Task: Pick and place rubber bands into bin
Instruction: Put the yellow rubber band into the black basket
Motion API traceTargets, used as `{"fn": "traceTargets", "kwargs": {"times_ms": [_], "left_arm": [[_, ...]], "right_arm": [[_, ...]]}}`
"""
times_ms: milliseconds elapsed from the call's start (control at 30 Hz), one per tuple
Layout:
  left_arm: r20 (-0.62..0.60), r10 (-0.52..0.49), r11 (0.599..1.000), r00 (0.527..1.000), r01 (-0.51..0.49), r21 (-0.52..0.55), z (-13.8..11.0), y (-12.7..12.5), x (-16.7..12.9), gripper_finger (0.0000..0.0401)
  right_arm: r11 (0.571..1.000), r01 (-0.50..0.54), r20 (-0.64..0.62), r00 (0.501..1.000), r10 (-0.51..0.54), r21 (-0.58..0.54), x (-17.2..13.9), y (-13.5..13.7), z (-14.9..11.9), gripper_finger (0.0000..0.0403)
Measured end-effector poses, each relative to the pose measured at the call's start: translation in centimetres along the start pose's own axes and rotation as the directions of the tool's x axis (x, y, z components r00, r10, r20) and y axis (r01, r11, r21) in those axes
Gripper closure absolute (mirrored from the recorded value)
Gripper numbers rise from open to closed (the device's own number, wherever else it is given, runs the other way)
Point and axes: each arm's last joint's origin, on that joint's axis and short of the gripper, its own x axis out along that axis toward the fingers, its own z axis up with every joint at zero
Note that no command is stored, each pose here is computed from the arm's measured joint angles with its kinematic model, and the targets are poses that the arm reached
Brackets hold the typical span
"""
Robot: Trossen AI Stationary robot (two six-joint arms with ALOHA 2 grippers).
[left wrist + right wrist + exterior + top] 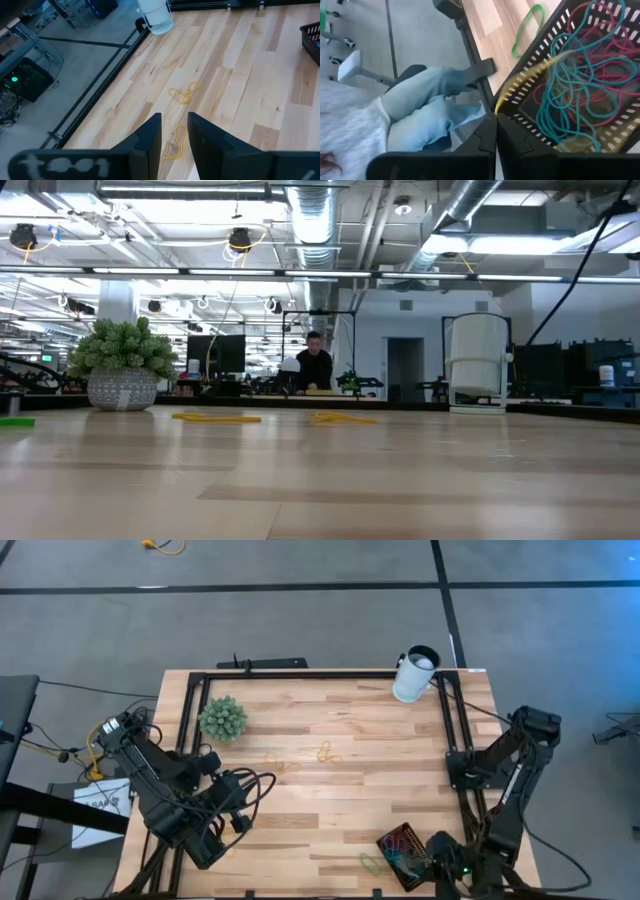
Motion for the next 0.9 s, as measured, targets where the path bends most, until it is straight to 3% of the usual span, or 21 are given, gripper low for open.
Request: {"fn": "traceTargets", "kwargs": {"times_ms": [333, 633, 900], "left_arm": [[0.0, 0.0, 1.0, 1.0, 0.0, -0.026, 0.0, 0.0, 0.0, 0.0317], [0.0, 0.0, 1.0, 1.0, 0.0, -0.025, 0.0, 0.0, 0.0, 0.0317], [0.009, 0.003, 1.0, 1.0, -0.003, -0.027, 0.0, 0.0, 0.0, 0.0317]], "right_arm": [[0.999, -0.03, -0.012, 0.999, 0.03, 0.023, 0.1, 0.3, -0.1, 0.0403], [0.998, -0.023, -0.186, 0.982, 0.032, 0.054, 0.7, 0.2, 0.4, 0.0396], [0.994, 0.113, -0.202, 0.973, -0.109, 0.006, 1.8, -1.5, 3.2, 0.0364]]}}
